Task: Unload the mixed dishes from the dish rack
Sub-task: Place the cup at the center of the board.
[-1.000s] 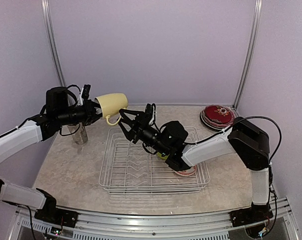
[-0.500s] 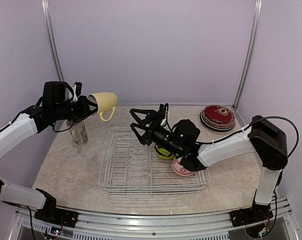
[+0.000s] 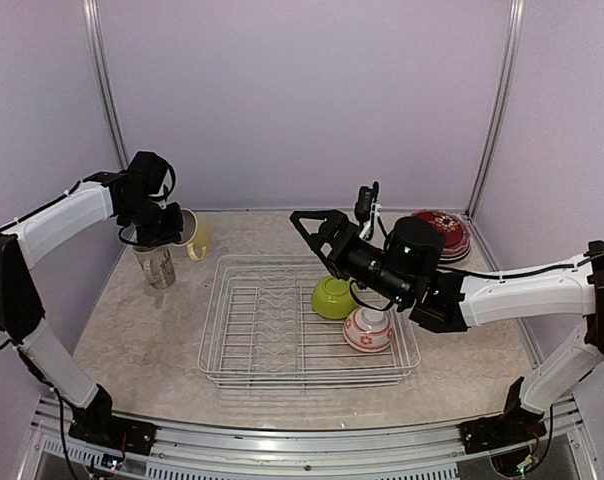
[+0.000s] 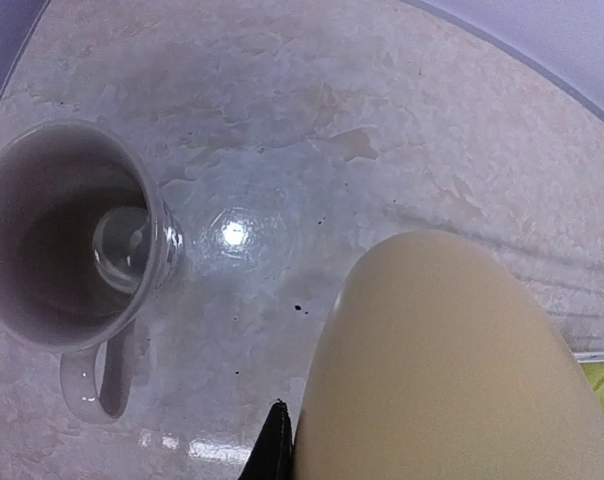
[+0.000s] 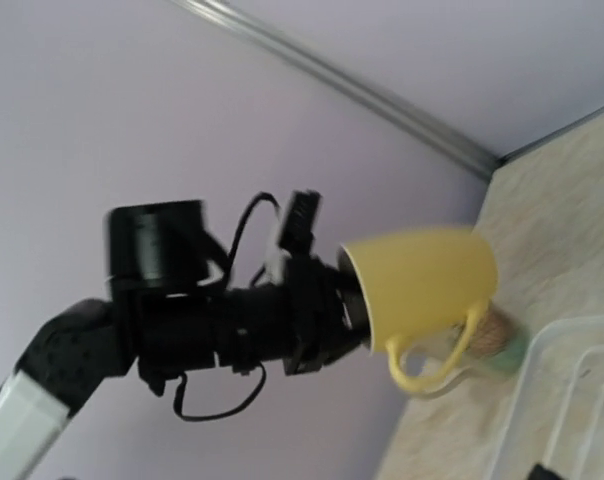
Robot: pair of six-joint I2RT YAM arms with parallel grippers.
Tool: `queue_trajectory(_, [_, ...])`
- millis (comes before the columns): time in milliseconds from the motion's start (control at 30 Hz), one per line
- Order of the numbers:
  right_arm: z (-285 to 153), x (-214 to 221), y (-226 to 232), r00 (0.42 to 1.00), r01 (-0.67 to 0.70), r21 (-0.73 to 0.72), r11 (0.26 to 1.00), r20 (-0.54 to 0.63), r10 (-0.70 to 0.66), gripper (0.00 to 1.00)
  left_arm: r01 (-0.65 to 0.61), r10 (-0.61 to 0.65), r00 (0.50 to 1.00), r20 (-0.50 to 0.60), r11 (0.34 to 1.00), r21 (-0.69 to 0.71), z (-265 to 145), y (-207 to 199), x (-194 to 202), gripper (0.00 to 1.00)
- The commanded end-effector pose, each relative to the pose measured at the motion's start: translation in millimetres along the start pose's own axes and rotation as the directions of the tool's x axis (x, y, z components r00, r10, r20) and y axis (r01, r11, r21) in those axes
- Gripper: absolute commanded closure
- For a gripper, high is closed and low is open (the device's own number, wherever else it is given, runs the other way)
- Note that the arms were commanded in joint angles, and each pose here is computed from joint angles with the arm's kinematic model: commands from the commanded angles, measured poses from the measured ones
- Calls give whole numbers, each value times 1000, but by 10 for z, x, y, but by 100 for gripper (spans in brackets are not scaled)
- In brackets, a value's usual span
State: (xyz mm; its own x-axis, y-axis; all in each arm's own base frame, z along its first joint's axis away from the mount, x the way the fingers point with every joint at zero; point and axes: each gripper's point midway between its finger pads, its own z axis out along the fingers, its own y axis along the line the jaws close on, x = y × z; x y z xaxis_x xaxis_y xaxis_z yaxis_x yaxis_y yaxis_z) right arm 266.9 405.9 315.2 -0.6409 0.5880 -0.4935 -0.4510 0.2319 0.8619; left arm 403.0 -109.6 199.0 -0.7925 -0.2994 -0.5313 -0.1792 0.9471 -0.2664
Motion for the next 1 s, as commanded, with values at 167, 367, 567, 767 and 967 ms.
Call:
queue_trajectory(167, [-361,-356,-19,970,229,154,961,47,-239,5,-204,180,963,-199,973,-110,324,210,109,100])
queue_trajectory(367, [-613,-566,1,949,277,216,936,92,-302,5,-243,189,942,-277,955,-173,557,325,210,100])
queue_trajectory(567, [-759,-629,-45,939,295,254,921,102,-329,4,-280,198,921,-337,936,-214,726,416,304,100])
queue_trajectory(767, [-784,-629,-76,933,314,272,910,87,-348,4,-320,205,899,-387,910,-262,895,513,343,100])
queue_trajectory(967, [-756,-572,-122,937,315,274,909,65,-344,4,-315,197,897,-395,913,-259,972,498,353,100])
